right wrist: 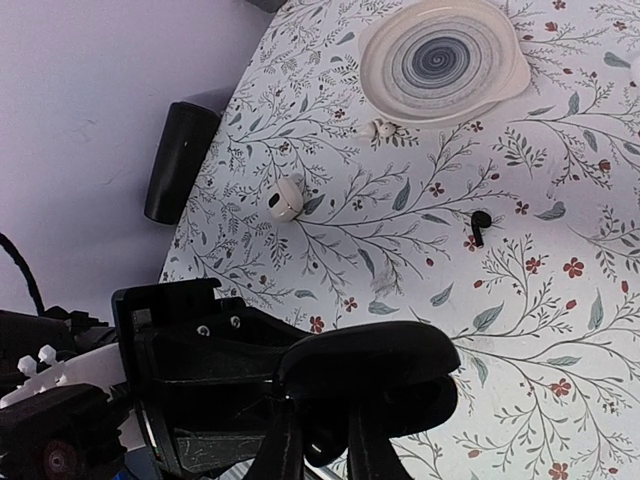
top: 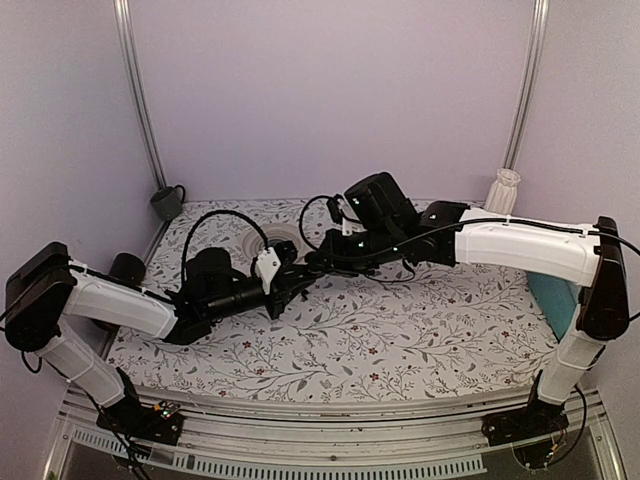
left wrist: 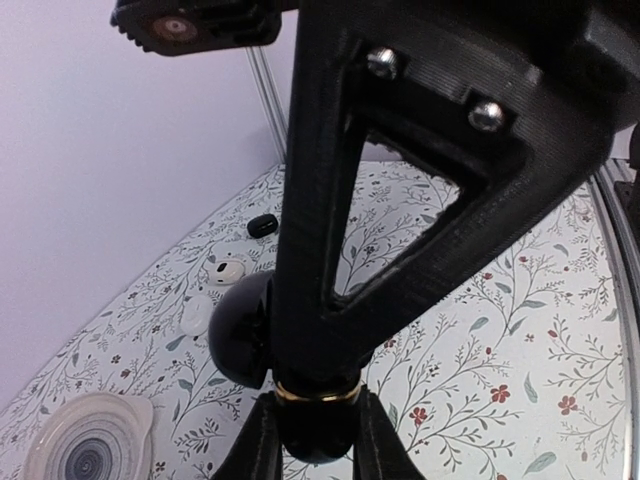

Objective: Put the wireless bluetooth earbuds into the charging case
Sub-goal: Pick up the right earbud from the center of the board, then insert the right earbud into the right side groove of the charging case.

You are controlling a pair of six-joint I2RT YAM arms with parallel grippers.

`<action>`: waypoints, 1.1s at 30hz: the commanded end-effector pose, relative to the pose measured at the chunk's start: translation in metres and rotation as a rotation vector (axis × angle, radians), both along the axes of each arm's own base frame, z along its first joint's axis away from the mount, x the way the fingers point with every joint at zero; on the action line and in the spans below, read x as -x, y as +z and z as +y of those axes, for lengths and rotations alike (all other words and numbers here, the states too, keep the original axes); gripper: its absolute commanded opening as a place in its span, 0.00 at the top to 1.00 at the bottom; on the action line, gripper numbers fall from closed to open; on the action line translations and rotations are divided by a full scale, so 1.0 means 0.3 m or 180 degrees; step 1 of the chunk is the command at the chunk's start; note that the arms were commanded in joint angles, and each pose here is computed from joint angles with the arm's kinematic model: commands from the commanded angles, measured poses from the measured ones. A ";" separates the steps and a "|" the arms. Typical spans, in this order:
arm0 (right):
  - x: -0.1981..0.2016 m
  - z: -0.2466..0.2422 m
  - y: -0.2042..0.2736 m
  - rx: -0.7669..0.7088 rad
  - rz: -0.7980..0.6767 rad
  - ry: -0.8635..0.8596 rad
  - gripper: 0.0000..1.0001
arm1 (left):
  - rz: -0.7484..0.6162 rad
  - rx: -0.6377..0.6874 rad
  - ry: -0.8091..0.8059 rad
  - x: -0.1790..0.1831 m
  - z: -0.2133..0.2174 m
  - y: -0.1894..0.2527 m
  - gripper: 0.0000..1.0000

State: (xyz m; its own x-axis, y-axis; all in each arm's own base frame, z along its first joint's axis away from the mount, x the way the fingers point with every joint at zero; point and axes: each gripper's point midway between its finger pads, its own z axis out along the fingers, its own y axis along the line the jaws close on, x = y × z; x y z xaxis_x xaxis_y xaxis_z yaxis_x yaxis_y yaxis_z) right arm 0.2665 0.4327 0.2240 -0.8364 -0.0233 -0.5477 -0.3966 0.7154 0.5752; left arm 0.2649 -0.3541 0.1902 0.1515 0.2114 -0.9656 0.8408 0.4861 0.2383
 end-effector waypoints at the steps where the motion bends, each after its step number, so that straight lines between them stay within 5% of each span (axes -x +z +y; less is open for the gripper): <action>1: -0.008 -0.023 0.082 -0.0218 -0.0081 -0.0058 0.93 | -0.0123 0.0130 -0.0050 0.020 -0.004 0.051 1.00; 33: -0.029 -0.125 0.078 -0.0382 0.0042 -0.0259 0.92 | -0.0193 0.0127 -0.0066 0.017 -0.009 0.046 1.00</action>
State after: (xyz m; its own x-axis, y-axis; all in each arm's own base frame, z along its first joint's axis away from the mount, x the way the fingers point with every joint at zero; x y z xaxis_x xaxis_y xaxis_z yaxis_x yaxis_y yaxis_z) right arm 0.2736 0.4011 0.2368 -0.8501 0.0776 -0.5209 -0.3362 0.6814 0.6501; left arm 0.2645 -0.3541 0.1950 0.1819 0.2030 -0.9621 0.8340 0.4864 0.2603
